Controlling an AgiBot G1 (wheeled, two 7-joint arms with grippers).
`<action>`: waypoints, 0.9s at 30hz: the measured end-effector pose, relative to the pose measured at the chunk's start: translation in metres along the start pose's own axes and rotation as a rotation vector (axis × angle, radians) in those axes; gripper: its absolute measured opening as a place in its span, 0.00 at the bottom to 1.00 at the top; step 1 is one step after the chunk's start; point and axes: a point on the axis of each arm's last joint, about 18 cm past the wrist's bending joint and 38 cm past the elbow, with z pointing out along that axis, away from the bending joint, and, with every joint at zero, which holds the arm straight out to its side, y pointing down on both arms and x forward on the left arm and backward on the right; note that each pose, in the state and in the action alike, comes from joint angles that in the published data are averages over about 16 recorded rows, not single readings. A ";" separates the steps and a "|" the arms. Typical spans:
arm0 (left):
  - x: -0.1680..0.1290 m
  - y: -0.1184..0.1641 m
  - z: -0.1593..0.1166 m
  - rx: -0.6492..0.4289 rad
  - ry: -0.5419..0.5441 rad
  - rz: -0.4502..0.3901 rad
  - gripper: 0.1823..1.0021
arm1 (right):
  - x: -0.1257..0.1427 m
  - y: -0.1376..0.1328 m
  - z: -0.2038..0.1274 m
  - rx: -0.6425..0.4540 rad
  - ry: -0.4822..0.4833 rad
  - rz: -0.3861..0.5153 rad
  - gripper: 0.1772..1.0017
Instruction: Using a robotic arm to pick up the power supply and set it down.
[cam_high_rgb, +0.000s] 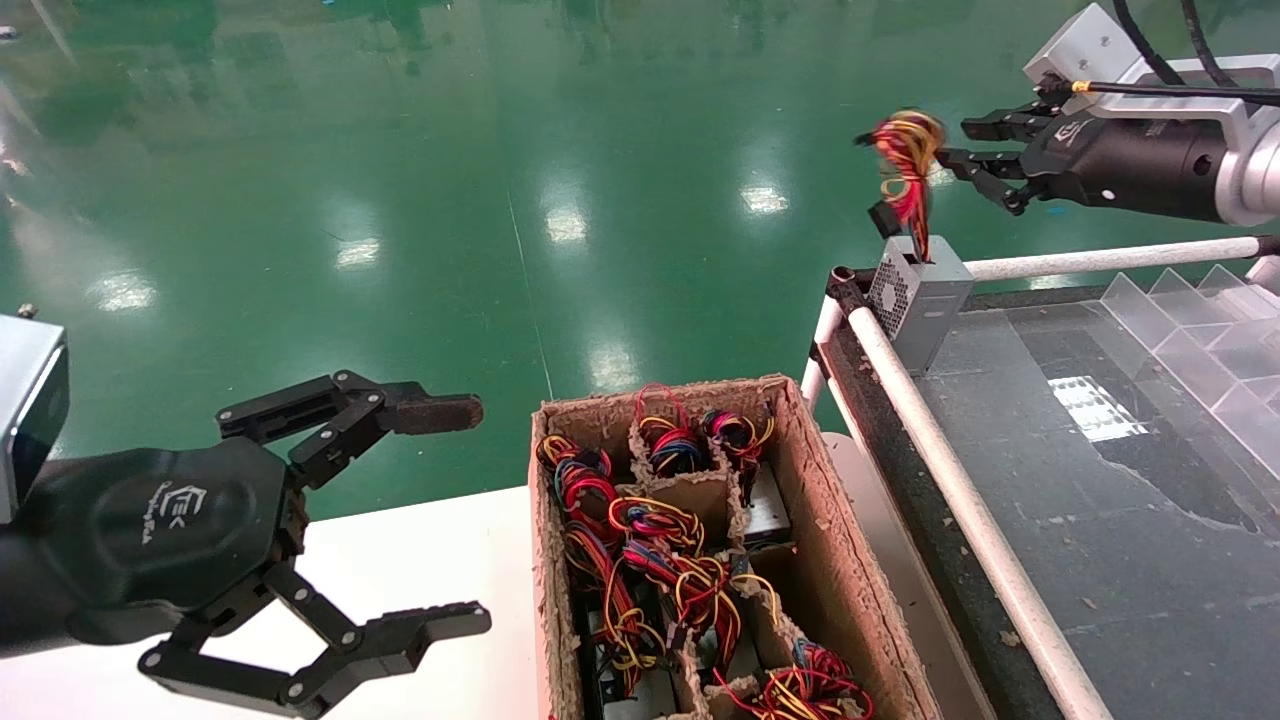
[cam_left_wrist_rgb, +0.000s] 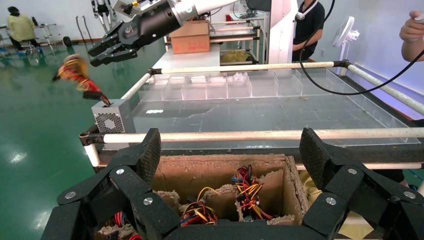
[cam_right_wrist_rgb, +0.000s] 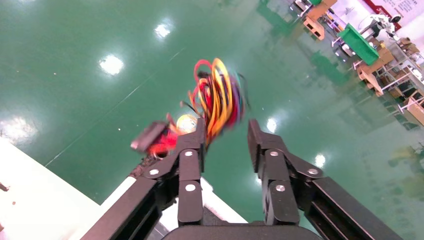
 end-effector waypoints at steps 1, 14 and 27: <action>0.000 0.000 0.000 0.000 0.000 0.000 1.00 | 0.001 0.000 -0.001 0.000 0.001 0.002 0.21; 0.000 0.000 0.000 0.000 0.000 0.000 1.00 | 0.007 -0.001 -0.013 0.066 0.006 0.073 0.50; 0.000 0.000 0.000 0.000 -0.001 0.000 1.00 | -0.018 0.000 -0.024 0.213 -0.073 0.153 0.82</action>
